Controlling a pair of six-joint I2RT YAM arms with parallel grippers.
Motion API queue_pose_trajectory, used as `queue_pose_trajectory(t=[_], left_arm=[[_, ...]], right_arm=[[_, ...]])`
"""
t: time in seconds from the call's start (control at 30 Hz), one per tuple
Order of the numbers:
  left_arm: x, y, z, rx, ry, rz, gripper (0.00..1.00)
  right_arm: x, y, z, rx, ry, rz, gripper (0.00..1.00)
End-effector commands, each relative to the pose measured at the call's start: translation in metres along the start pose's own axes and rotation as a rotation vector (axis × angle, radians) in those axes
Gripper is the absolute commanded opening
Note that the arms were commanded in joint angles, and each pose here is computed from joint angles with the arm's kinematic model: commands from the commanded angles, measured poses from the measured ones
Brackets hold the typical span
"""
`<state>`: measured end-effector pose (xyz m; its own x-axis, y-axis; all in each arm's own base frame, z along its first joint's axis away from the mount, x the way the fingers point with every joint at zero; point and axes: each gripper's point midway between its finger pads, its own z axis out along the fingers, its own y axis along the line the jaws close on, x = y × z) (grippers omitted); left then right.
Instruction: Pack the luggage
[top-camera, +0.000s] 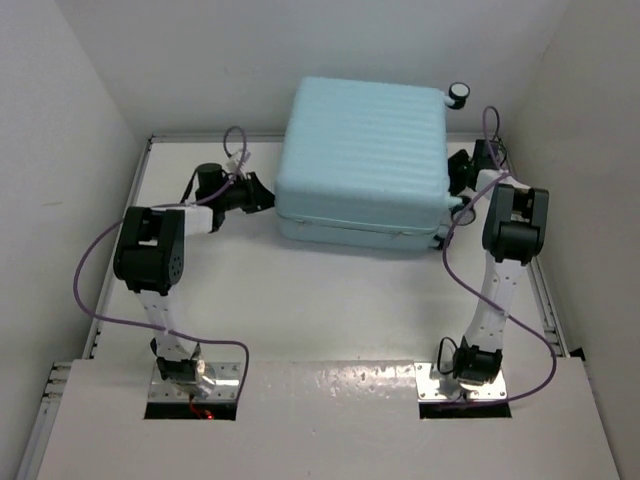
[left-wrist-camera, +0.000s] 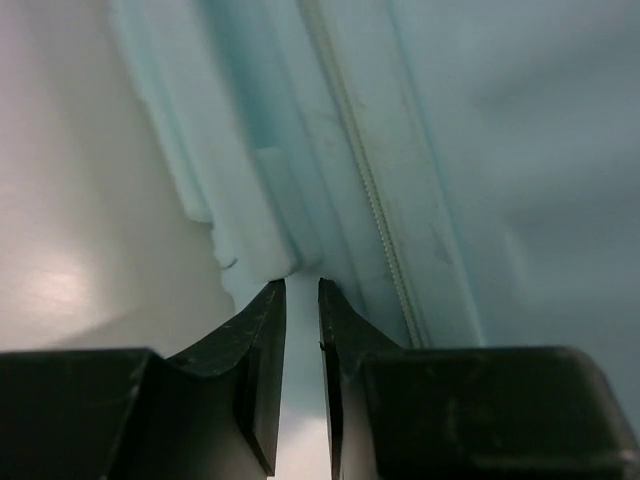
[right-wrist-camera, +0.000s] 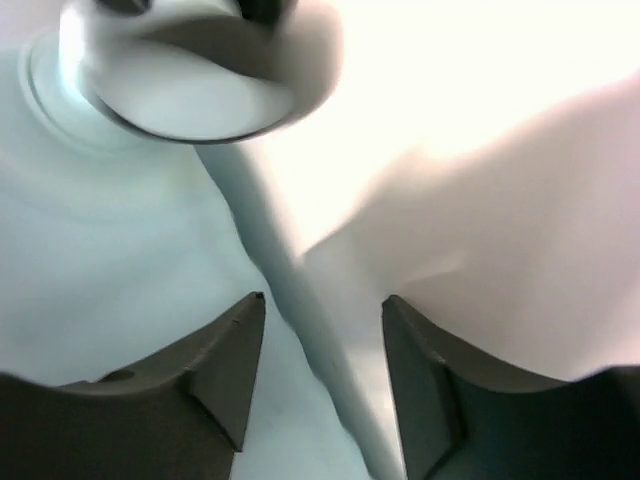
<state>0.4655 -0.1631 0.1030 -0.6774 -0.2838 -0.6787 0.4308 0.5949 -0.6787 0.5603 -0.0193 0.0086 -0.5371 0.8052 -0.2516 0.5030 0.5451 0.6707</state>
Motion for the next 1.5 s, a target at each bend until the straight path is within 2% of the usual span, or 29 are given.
queue_pose_trajectory(t=[0.0, 0.1, 0.23, 0.33, 0.37, 0.47, 0.5, 0.57, 0.67, 0.73, 0.9, 1.07, 1.2, 1.27, 1.3, 1.37, 1.47], left_arm=[[0.111, -0.158, 0.000, 0.479, 0.374, 0.018, 0.24], [0.125, -0.156, -0.012, 0.448, 0.403, -0.020, 0.26], [0.107, -0.151, -0.026, 0.361, 0.347, -0.024, 0.35], [0.082, -0.109, -0.036, 0.147, 0.251, -0.064, 0.42], [0.056, -0.082, -0.047, 0.014, 0.154, -0.060, 0.44], [0.019, -0.048, -0.072, -0.175, 0.038, -0.046, 0.48], [-0.011, -0.030, -0.087, -0.287, -0.054, -0.022, 0.50], [-0.037, -0.005, -0.110, -0.427, -0.129, -0.042, 0.52], [-0.050, 0.005, -0.117, -0.465, -0.136, -0.027, 0.53], [-0.044, 0.015, -0.119, -0.497, -0.111, -0.060, 0.53], [-0.028, 0.039, -0.137, -0.620, -0.080, -0.103, 0.52], [-0.037, 0.040, -0.163, -0.582, -0.148, -0.116, 0.52], [-0.074, 0.009, -0.199, -0.543, -0.298, -0.009, 0.56], [-0.081, 0.006, -0.208, -0.563, -0.321, 0.034, 0.58], [-0.097, 0.008, -0.218, -0.609, -0.359, 0.067, 0.58], [-0.108, 0.006, -0.216, -0.624, -0.360, 0.083, 0.58], [-0.108, 0.020, -0.190, -0.620, -0.304, 0.048, 0.58]], right_arm=[[0.103, 0.132, -0.007, -0.411, 0.284, -0.145, 0.56], [0.109, 0.142, -0.015, -0.468, 0.316, -0.157, 0.57], [0.144, 0.170, -0.019, -0.529, 0.375, -0.219, 0.59], [0.159, 0.181, -0.020, -0.548, 0.392, -0.248, 0.61], [0.166, 0.185, -0.022, -0.552, 0.405, -0.259, 0.61], [0.186, 0.190, -0.025, -0.551, 0.434, -0.282, 0.61], [0.193, 0.190, -0.026, -0.549, 0.443, -0.292, 0.62], [0.213, 0.193, -0.028, -0.541, 0.465, -0.315, 0.63], [0.232, 0.198, -0.030, -0.541, 0.487, -0.333, 0.65], [0.239, 0.198, -0.029, -0.534, 0.489, -0.356, 0.70], [0.238, 0.208, -0.034, -0.544, 0.468, -0.393, 0.73], [0.216, 0.206, -0.043, -0.536, 0.403, -0.438, 0.74], [0.182, 0.209, -0.049, -0.540, 0.334, -0.471, 0.74], [0.165, 0.217, -0.048, -0.543, 0.277, -0.509, 0.74], [0.152, 0.221, -0.048, -0.546, 0.251, -0.511, 0.74], [0.141, 0.230, -0.035, -0.551, 0.235, -0.521, 0.74], [0.134, 0.243, -0.016, -0.561, 0.220, -0.532, 0.74]])
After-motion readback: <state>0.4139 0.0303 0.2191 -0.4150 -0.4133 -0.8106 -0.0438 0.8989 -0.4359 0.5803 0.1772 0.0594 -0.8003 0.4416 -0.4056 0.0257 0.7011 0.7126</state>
